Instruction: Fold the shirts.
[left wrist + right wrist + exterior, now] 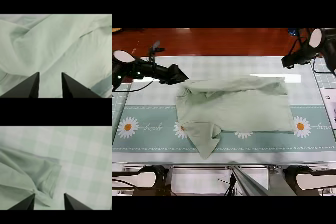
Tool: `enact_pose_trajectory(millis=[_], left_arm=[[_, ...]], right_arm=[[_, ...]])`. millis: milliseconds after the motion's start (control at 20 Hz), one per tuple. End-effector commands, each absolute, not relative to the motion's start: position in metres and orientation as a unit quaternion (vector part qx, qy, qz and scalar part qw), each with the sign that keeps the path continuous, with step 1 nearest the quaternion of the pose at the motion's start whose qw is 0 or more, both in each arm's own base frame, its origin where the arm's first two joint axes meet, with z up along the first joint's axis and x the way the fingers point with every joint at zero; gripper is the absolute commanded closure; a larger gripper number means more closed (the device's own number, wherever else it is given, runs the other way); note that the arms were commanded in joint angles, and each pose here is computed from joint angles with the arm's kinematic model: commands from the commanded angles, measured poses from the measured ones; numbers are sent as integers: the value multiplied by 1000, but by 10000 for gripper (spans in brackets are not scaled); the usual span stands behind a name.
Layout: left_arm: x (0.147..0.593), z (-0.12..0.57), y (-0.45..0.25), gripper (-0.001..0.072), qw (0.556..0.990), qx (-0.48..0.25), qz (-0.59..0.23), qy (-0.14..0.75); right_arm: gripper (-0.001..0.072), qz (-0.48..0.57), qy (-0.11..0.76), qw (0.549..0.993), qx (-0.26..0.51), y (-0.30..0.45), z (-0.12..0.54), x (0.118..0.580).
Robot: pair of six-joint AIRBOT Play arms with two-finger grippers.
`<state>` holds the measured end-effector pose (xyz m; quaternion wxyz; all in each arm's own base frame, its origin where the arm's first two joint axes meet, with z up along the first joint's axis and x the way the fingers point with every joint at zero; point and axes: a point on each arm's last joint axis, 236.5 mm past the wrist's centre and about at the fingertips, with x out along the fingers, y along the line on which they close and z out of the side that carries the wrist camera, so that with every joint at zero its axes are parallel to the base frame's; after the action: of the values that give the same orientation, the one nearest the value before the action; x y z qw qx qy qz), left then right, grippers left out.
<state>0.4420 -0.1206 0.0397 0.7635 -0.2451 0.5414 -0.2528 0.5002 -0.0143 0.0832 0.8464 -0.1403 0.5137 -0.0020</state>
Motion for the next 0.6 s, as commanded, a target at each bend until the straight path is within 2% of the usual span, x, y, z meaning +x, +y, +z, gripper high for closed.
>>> enact_pose_trajectory(millis=[0, 100, 250, 300, 350, 550], left_arm=[[409, 58, -83, 365, 723, -246, -240, 599], [390, 59, -55, 365, 719, -241, -213, 617], [358, 44, -38, 362, 708, -258, -188, 630], [344, 31, -38, 246, 694, -269, -184, 642], [327, 15, -41, 98, 674, -279, -185, 659], [269, -38, -60, 99, 603, -310, -194, 709]], right_arm=[[212, -40, 515, 841, -161, -53, 132, 462], [212, -75, 519, 840, -141, -83, 155, 434], [207, -80, 548, 831, -56, -115, 151, 387], [166, -63, 556, 829, -14, -117, 139, 373], [159, -53, 560, 826, 28, -118, 127, 361], [159, -40, 590, 792, 152, -117, 58, 307]])
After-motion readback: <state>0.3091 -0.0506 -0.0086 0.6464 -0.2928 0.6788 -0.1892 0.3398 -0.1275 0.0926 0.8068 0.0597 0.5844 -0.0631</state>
